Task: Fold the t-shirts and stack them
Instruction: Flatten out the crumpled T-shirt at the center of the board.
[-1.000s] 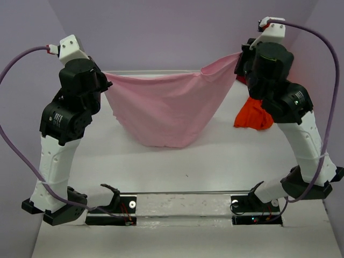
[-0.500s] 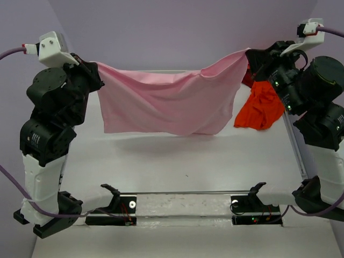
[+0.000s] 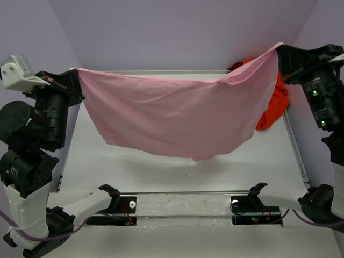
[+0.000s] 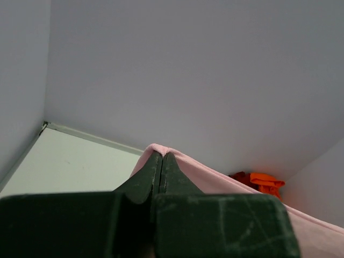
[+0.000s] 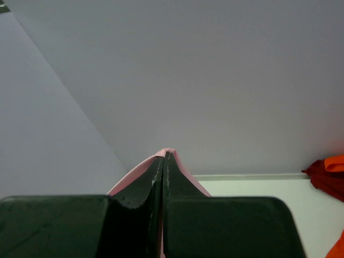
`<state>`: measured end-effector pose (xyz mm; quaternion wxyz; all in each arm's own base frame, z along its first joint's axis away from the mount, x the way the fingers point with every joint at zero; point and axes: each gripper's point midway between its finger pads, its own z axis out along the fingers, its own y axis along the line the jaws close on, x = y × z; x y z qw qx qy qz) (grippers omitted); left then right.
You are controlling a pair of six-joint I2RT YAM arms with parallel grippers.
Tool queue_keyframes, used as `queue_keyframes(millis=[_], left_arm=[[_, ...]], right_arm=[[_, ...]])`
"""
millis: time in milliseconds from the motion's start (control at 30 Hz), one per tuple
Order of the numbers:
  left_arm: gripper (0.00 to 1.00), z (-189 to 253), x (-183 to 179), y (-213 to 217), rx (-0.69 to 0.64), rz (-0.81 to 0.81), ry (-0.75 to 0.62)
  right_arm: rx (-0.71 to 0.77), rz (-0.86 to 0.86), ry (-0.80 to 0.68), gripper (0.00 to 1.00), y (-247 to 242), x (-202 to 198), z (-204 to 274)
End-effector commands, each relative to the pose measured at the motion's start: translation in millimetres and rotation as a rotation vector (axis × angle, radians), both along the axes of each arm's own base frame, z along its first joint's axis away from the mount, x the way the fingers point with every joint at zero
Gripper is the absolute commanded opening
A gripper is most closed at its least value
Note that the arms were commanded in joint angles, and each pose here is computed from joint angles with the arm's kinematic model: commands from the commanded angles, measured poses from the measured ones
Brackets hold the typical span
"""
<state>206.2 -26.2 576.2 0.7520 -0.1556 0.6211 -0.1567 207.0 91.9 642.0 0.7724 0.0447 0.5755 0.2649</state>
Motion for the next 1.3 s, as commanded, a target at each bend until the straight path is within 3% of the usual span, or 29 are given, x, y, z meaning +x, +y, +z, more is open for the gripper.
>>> queue_keyframes(millis=[0, 133, 300, 467, 567, 800, 1033, 1133, 1267], left_arm=[[0.00, -14.4, 50.1, -20.7, -0.022, 0.049, 0.031], [0.00, -42.9, 86.3, -35.7, -0.025, 0.086, 0.094], [0.00, -90.7, 134.7, -28.3, 0.087, 0.210, 0.201], [0.00, -90.9, 162.3, -30.3, 0.130, 0.221, 0.189], [0.00, -73.9, 157.8, -30.1, 0.128, 0.209, 0.155], [0.00, -38.3, 114.3, -13.5, 0.171, 0.223, 0.103], [0.00, -40.5, 59.6, -7.2, 0.109, 0.113, 0.104], [0.00, -47.8, 38.5, -4.1, 0.100, 0.072, 0.105], [0.00, -42.5, 22.8, 3.1, 0.112, 0.066, 0.088]], right_arm=[[-0.011, -0.097, 0.081, 0.00, 34.5, 70.1, -23.0], [-0.091, -0.156, 0.182, 0.00, 65.0, 122.8, -69.7], [-0.144, -0.203, 0.236, 0.00, 79.9, 187.2, -133.0], [-0.241, -0.203, 0.185, 0.00, 93.4, 231.7, -131.7], [-0.224, -0.207, 0.116, 0.00, 88.2, 237.3, -97.5], [-0.190, -0.189, -0.012, 0.00, 64.1, 190.6, -36.4], [-0.147, -0.109, 0.074, 0.00, 39.2, 119.6, -59.0], [-0.128, -0.109, 0.094, 0.00, 12.4, 74.0, -61.0], [-0.093, -0.094, 0.103, 0.00, -2.2, 44.3, -47.0]])
